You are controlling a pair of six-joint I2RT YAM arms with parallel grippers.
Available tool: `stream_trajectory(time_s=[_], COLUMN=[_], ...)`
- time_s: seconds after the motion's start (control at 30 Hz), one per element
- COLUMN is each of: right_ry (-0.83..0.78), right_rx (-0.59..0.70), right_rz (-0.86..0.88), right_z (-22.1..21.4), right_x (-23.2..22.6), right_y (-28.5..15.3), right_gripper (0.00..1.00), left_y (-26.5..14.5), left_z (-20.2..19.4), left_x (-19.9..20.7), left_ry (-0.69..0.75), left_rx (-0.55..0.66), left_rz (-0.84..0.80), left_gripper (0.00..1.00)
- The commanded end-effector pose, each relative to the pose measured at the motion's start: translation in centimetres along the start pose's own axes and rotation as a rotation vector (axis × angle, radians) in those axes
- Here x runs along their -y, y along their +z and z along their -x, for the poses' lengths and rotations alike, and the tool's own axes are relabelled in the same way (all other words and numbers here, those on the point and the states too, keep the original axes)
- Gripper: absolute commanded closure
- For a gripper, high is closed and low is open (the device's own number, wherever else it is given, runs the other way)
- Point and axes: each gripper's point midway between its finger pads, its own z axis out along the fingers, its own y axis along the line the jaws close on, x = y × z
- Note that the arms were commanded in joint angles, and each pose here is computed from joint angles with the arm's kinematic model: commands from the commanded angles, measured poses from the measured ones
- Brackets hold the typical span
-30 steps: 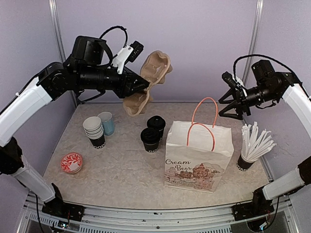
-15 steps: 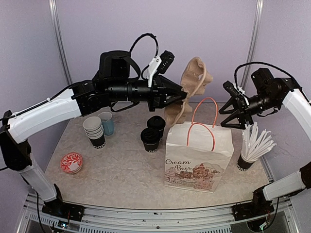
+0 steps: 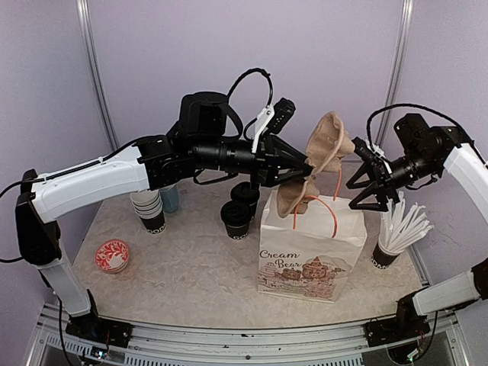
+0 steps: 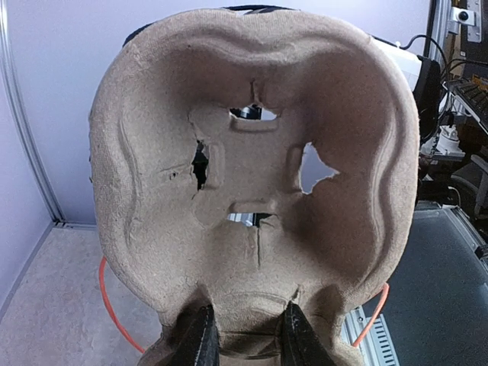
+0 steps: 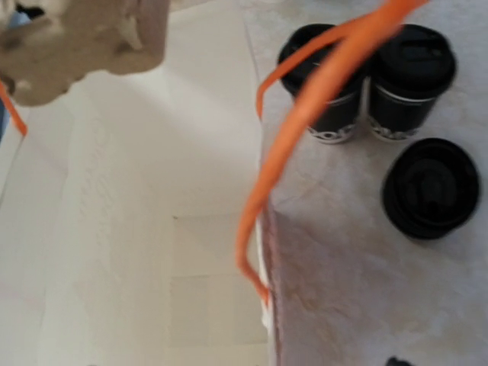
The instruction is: Pack the takeout coffee
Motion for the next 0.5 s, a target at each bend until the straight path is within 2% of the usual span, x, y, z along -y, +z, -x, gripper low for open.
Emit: stream_trajectory(time_s=[0.0,0.27,0.3,0.47], right_ry=[-0.030,0.025,0.047,0.065], right_rx=[-0.028,-0.089,-0.104,-0.134], right_rz=[-0.103,-0.203,-0.218,-0.217], right_z=[-0.2,-3.0,-3.6,-5.1], right_x=[-0.2,0.8,1.2,1.1], right_y=[-2.2,-3.1,-3.4,-3.1], right_gripper=[0.21,0.23,0.28,0.33], left_y=[-0.4,0.5,0.6,0.5], left_z=[2.5,1.3,0.6,-0.7], left_x=[1.3,2.5,2.8,2.7], left_ry=[0.034,0.014,0.011,0.013], left_rx=[0.065,0.040,0.020,-0.024], left_rz=[-0.052,-0.126,-0.135,-0.128], left_gripper=[0.81,0.81,0.81,0.81])
